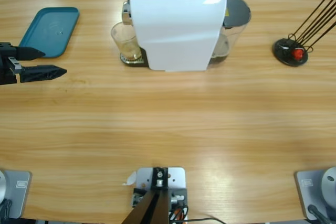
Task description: Pour coffee
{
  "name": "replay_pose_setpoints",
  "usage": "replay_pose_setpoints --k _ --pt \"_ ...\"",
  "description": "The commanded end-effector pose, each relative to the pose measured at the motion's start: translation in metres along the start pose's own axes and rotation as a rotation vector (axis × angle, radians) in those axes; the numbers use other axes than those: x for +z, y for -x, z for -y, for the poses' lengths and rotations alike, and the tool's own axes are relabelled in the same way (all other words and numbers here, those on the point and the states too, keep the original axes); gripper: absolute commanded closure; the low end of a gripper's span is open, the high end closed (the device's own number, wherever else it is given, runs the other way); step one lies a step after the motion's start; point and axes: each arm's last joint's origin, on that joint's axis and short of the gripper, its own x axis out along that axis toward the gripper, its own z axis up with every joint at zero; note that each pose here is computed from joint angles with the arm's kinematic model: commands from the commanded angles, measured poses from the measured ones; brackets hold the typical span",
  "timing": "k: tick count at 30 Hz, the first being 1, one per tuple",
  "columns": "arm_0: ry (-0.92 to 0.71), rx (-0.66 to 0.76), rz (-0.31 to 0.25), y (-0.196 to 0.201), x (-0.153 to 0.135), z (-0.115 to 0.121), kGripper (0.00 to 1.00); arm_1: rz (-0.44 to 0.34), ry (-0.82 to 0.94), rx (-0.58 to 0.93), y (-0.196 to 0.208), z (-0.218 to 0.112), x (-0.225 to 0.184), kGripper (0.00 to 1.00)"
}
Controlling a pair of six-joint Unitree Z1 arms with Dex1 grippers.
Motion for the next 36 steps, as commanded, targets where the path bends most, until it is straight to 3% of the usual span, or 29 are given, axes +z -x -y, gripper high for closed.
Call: replay_pose_setpoints --k 1,13,15,21,23,25,27,31,33,36 --pt "-0.001 -0.001 -0.039 -0.007 -0.01 0.001 0.004 -0.078 -0.022 -0.022 -0.036 0.018 -0.004 1.0" --pt "0.0 -0.001 -0.04 -0.007 -0.01 0.0 0.004 -0.098 -0.023 -0.038 -0.031 0.017 -0.015 1.0" --pt "0.0 -0.002 -0.04 -0.007 -0.01 0.0 0.004 -0.049 0.0 -0.047 -0.014 0.012 -0.012 1.0" --pt "0.001 -0.003 -0.04 -0.007 -0.01 0.0 0.004 0.211 0.156 -0.066 0.08 -0.028 0.002 1.0" --pt "0.001 -0.005 -0.041 -0.007 -0.01 0.001 0.004 0.253 0.166 -0.071 0.102 -0.035 -0.007 1.0" --pt "0.002 -0.007 -0.043 -0.008 -0.01 0.0 0.004 0.248 0.152 -0.067 0.112 -0.038 -0.022 0.991" --pt "0.002 -0.009 -0.045 -0.009 -0.01 0.0 0.004 0.189 0.126 -0.058 0.104 -0.037 -0.046 0.636" --pt "-0.002 -0.012 -0.046 -0.009 -0.01 0.0 0.004 0.166 0.087 -0.004 0.083 -0.036 -0.086 0.315" --pt "-0.009 -0.017 -0.048 -0.01 -0.01 0.001 0.004 0.181 0.074 0.048 0.068 -0.036 -0.105 0.106" --pt "-0.01 -0.021 -0.05 -0.011 -0.009 0.002 0.004 0.181 0.067 0.134 0.047 -0.035 -0.126 0.0"
